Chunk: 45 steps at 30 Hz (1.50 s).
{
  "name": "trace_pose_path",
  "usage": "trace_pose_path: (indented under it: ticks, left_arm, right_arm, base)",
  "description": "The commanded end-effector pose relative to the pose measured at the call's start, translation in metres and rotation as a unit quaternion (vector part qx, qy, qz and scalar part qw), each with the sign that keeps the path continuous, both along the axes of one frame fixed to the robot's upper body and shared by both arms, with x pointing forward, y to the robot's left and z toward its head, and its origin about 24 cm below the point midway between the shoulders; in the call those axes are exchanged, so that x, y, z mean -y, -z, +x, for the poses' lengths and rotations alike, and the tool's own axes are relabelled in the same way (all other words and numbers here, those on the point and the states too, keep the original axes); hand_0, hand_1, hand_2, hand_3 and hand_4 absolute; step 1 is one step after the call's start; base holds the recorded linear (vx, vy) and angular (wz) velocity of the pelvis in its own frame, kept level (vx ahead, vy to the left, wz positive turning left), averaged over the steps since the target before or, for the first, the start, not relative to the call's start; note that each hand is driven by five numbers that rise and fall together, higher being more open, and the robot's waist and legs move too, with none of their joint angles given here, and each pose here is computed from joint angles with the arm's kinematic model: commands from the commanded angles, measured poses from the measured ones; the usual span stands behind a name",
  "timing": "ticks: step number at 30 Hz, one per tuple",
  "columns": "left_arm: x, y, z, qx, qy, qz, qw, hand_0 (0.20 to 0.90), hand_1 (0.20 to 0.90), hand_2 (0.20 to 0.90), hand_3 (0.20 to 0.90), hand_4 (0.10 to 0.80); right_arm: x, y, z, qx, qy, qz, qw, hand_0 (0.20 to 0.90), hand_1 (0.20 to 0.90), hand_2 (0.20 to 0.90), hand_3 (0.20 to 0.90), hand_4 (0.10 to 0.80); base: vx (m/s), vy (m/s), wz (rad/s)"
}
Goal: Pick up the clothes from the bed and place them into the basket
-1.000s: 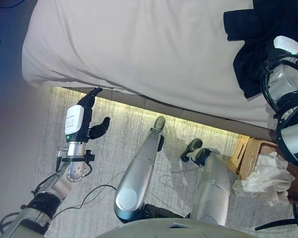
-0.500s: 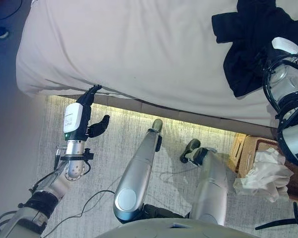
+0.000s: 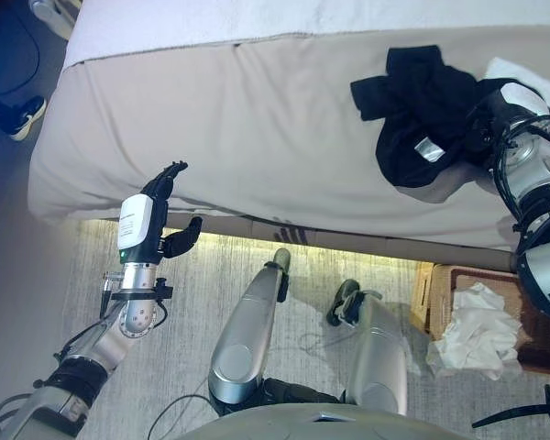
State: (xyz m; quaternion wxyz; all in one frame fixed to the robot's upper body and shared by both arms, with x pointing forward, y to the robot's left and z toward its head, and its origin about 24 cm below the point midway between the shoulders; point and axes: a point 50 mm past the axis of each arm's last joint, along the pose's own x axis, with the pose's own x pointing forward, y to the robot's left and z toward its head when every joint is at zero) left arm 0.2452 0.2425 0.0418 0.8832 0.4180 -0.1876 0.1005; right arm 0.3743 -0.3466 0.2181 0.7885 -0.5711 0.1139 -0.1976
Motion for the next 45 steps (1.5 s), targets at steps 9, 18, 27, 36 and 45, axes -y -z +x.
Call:
trace_pose_path:
  ticks: [9, 18, 27, 36, 45]
  left_arm:
    - [-0.009, -0.003, -0.004, 0.013, -0.02, 0.01, 1.0, 0.9, 0.9, 0.9, 0.9, 0.8]
    - [-0.011, 0.018, -0.012, -0.038, -0.016, 0.036, 0.999, 0.9, 0.9, 0.9, 0.9, 0.8]
    - [-0.007, 0.031, -0.017, -0.059, -0.001, 0.047, 0.997, 0.9, 0.9, 0.9, 0.9, 0.8]
    - [-0.007, 0.042, -0.02, -0.071, 0.002, 0.05, 0.996, 0.9, 0.9, 0.9, 0.9, 0.8]
    - [-0.006, 0.051, -0.024, -0.08, 0.019, 0.057, 0.995, 0.9, 0.9, 0.9, 0.9, 0.8]
  right_arm:
    - [0.03, -0.072, -0.033, 0.17, -0.013, -0.032, 0.985, 0.3, 0.3, 0.3, 0.2, 0.1]
    - [0.038, -0.09, -0.047, 0.192, -0.022, -0.038, 0.98, 0.3, 0.3, 0.3, 0.2, 0.1]
    - [0.042, -0.136, -0.067, 0.266, -0.006, -0.06, 0.962, 0.3, 0.3, 0.3, 0.2, 0.1]
    - [0.043, -0.19, -0.1, 0.343, 0.007, -0.083, 0.936, 0.3, 0.3, 0.3, 0.2, 0.1]
    - [0.051, -0.214, -0.13, 0.385, 0.043, -0.112, 0.915, 0.3, 0.3, 0.3, 0.2, 0.1]
  base:
    - [0.113, 0.015, -0.17]
    - [0.103, -0.009, -0.13]
    - [0.027, 0.008, -0.13]
    - [0.006, 0.001, -0.19]
    - [-0.006, 0.006, -0.22]
